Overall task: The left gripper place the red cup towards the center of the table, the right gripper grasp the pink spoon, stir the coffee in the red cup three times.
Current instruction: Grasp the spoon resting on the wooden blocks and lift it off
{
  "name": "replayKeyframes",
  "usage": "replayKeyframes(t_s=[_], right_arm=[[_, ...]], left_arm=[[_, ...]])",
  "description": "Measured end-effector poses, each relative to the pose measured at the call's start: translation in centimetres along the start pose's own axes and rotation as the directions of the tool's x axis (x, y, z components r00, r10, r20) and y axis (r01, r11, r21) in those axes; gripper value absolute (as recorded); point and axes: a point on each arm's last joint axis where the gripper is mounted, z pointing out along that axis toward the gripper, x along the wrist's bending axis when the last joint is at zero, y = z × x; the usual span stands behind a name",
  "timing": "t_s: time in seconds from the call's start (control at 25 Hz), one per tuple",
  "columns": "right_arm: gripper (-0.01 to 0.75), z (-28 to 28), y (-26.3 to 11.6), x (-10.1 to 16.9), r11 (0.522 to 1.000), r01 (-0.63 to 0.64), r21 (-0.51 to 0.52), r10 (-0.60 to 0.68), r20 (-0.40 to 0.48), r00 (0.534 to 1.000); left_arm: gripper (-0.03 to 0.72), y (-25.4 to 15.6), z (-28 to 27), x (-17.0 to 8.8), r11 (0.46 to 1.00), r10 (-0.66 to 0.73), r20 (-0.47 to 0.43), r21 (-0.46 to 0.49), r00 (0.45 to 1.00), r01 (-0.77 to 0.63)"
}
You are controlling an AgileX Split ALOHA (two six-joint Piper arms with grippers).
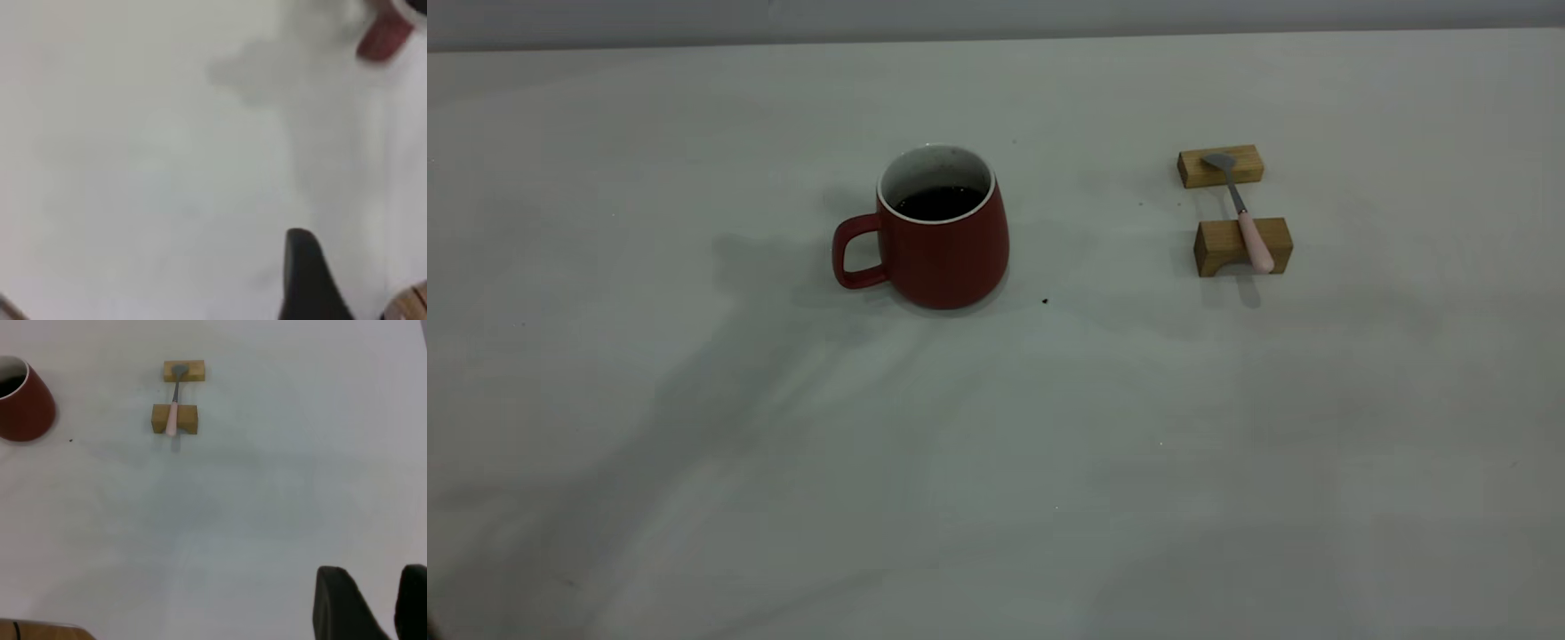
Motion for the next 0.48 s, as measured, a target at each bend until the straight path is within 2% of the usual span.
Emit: replayKeyframes(t_s=[0.24,0.48], right_arm=[[0.244,0.0,0.0,0.0,1.0,0.0,0.0,0.0,-0.001,1.0],[0.244,0.0,0.0,0.0,1.0,0.0,0.0,0.0,-0.001,1.0]], left_arm=[[0.372,-2.4,-6.0,1.1,0.988,-0.059,-0.027,-0.146,0.998,0.054],[0.305,-8.1,-10.5,0.3,0.957,-0.159,0.069,-0.233,0.985,0.171]])
